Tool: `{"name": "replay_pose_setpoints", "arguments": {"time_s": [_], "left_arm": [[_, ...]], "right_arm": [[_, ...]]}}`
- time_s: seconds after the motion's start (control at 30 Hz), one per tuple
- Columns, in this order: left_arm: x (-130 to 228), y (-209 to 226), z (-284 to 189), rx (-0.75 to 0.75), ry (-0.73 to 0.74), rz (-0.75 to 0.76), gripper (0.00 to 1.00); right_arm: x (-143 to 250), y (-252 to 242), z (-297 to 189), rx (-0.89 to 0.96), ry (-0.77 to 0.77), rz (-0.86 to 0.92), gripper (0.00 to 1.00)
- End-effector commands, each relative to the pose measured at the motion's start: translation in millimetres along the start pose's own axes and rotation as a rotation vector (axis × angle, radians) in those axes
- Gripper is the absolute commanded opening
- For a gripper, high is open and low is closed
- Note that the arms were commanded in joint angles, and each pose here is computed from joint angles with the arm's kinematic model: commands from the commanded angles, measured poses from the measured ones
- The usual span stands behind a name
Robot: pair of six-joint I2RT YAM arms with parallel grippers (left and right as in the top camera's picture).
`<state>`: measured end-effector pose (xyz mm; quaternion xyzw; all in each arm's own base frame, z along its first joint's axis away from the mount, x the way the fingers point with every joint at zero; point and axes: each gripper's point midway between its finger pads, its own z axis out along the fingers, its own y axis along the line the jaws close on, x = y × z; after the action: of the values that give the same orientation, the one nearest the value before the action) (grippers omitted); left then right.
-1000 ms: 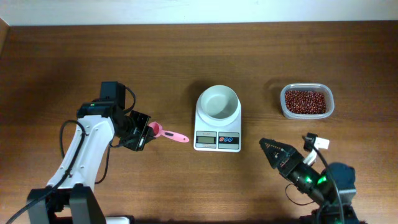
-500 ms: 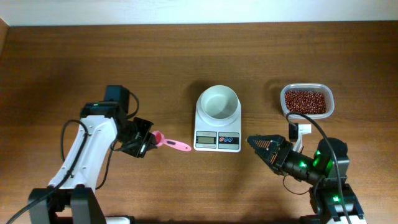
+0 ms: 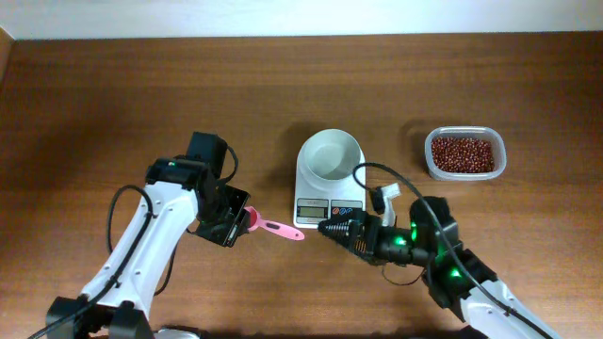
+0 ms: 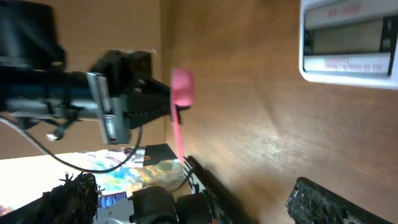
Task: Scoop and weigh 50g on scale
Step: 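Move the right gripper toward the scoop handle held by the left gripper, then grasp the scoop handle with the right gripper and release the left gripper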
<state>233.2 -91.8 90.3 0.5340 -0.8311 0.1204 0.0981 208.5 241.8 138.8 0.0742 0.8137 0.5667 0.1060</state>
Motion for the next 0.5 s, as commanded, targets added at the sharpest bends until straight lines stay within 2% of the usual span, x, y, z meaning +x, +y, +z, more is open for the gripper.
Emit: {"name": "replay_pose_setpoints", "arguments": {"time_s": [0.0, 0.07, 0.27, 0.37, 0.47], "left_arm": [[9.3, -0.5, -2.2, 0.019, 0.043, -0.027, 0.0], [10.2, -0.7, -2.3, 0.02, 0.048, -0.026, 0.0], [10.2, -0.6, -2.3, 0.02, 0.048, -0.026, 0.0], [10.3, -0.6, -2.2, 0.02, 0.048, -0.026, 0.0], [16.1, -0.8, -0.5, 0.013, 0.05, -0.003, 0.0]], "right_arm": [[1.7, 11.7, 25.3, -0.025, -0.018, -0.029, 0.99], [5.0, 22.3, 39.0, -0.072, -0.022, -0.087, 0.99], [1.0, 11.4, 65.0, -0.034, -0.129, -0.017, 0.78], [4.7, 23.4, 71.6, -0.08, -0.147, -0.052, 0.77], [1.9, 27.7, 72.0, -0.092, -0.172, -0.06, 0.72]]}}
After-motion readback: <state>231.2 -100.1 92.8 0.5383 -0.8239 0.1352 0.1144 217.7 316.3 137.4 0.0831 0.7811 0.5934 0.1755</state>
